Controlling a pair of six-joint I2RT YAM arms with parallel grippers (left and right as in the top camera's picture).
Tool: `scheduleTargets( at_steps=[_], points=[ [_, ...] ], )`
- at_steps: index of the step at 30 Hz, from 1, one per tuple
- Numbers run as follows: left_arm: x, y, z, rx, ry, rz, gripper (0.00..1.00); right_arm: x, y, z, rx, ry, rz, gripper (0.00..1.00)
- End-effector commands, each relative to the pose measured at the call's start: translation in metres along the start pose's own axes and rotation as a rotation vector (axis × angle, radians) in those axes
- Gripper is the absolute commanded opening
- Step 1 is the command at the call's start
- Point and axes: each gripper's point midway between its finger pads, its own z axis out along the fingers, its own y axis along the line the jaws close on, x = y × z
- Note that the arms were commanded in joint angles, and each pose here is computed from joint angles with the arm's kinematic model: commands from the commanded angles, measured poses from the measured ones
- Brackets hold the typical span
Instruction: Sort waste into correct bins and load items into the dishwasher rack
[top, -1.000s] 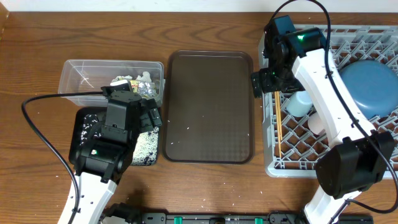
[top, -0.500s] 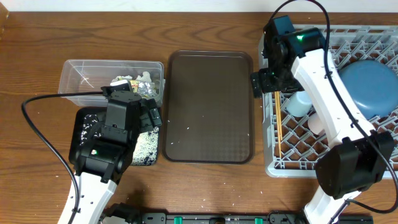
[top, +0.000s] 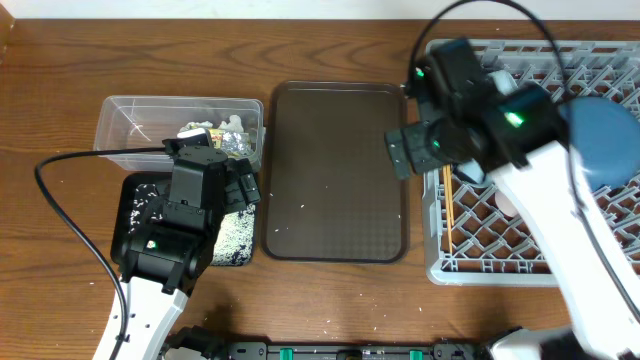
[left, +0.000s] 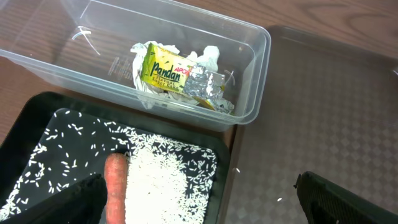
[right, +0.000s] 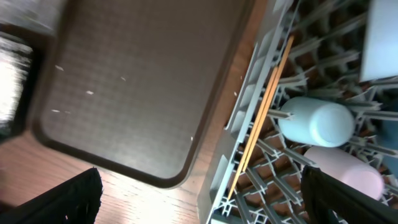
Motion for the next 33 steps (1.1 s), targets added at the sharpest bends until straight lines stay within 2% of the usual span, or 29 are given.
scheduleTargets(
  at_steps=[1, 9, 14, 18, 25, 33],
  points=[
    [0.000, 0.003, 0.001, -0.016, -0.001, 0.016, 1.00, 0.001, -0.005, -0.044, -0.011, -0.126, 0.004, 0.99],
    [0.000, 0.003, 0.001, -0.016, -0.001, 0.016, 1.00, 0.040, -0.019, -0.162, -0.068, -0.469, 0.029, 0.99],
    [0.000, 0.003, 0.001, -0.016, -0.001, 0.016, 1.00, 0.087, -0.032, -0.230, -0.106, -0.698, 0.045, 0.99],
    [0.000, 0.003, 0.001, -0.016, -0.001, 0.016, 1.00, 0.122, -0.044, -0.265, -0.103, -0.838, 0.078, 0.99],
    [0.000, 0.003, 0.001, -0.016, -0.001, 0.016, 1.00, 0.173, -0.060, -0.297, -0.012, -0.999, 0.172, 0.99],
    [0.000, 0.003, 0.001, -0.016, -0.001, 0.016, 1.00, 0.224, -0.063, -0.287, 0.146, -0.974, 0.290, 0.99]
  ],
)
